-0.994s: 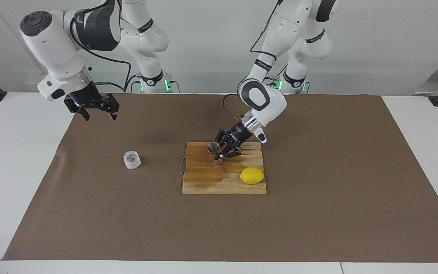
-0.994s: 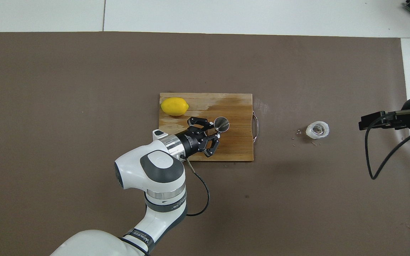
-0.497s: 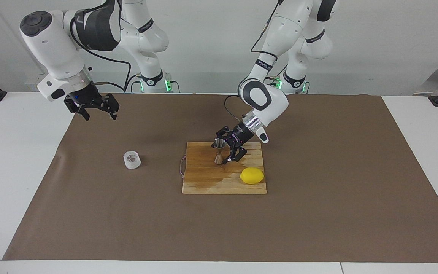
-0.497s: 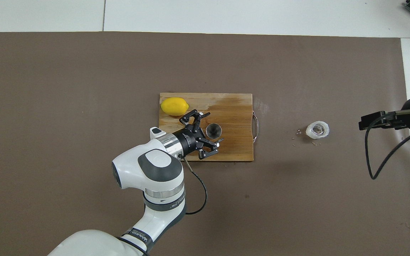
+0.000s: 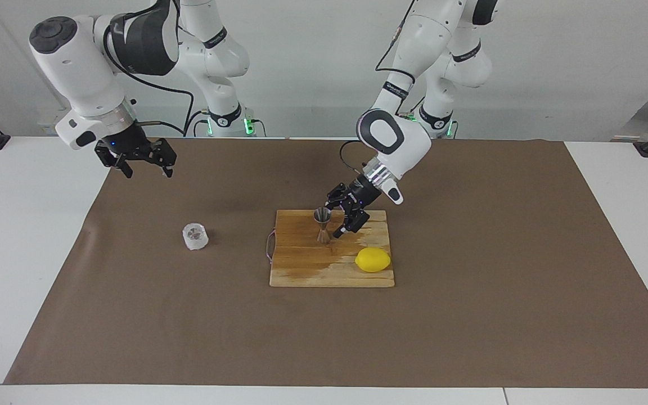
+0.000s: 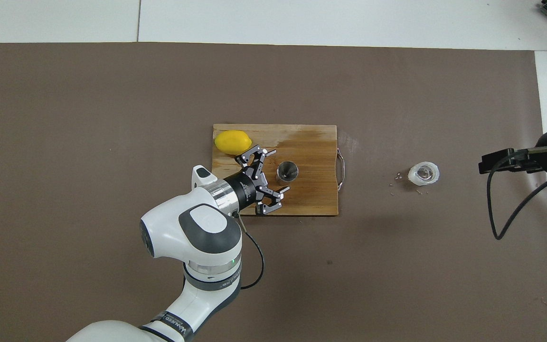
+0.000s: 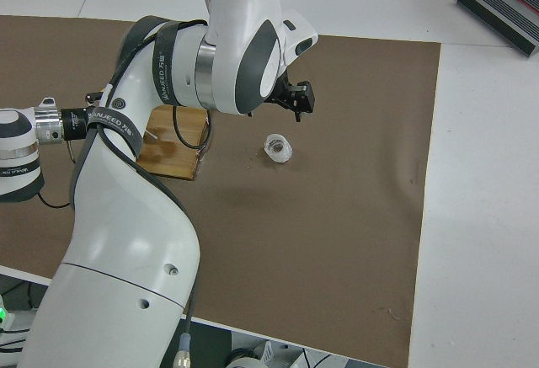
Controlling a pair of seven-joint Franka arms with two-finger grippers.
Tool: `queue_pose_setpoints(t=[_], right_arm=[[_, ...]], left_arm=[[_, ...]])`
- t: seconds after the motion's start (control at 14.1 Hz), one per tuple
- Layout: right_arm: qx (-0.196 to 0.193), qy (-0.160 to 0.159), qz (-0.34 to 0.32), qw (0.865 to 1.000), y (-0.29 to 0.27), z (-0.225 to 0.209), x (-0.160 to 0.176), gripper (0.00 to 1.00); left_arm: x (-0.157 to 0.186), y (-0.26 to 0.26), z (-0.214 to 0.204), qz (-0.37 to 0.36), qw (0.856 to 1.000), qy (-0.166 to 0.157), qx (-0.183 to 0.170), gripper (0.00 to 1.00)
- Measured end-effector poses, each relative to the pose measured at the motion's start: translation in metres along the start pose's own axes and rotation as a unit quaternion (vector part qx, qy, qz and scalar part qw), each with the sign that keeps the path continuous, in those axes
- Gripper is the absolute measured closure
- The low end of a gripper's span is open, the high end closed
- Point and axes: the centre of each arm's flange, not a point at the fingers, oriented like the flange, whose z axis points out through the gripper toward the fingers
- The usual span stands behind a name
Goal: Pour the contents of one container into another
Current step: 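Retract the left gripper while the right gripper reaches the glass cup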
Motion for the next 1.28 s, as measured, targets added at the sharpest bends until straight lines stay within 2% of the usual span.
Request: queue_pose_setpoints(t=[0.43,0.64,0.78,0.92,1.06,1.28], right_arm=[[0.001,-0.008,-0.002,1.0,0.001,0.0,-0.003,0.0],[0.001,-0.015,-0.024,1.0,0.002,-0.003,-0.008,0.0],[0.002,-0.015,-0.069,0.997,0.002,-0.004,-0.008,0.0],[0.003,-0.013,-0.152,0.988,0.005,-0.004,-0.008,0.0],[0.004,-0.011,-0.222,0.975,0.013,-0.005,-0.009,0.0],[0.01,0.011,-0.329,0.944,0.037,-0.005,-0.006,0.0]], left_arm=[[0.002,-0.002,-0.012,0.118,0.992,0.032,0.04,0.0],[0.005,-0.002,-0.013,0.156,0.985,0.043,0.054,0.0],[0.001,0.002,-0.015,0.184,0.98,0.041,0.066,0.0],[0.0,0.011,-0.018,0.218,0.971,0.031,0.09,0.0],[0.0,0.026,-0.028,0.265,0.956,0.018,0.129,0.0],[-0.002,0.056,-0.054,0.348,0.916,0.01,0.2,0.0]])
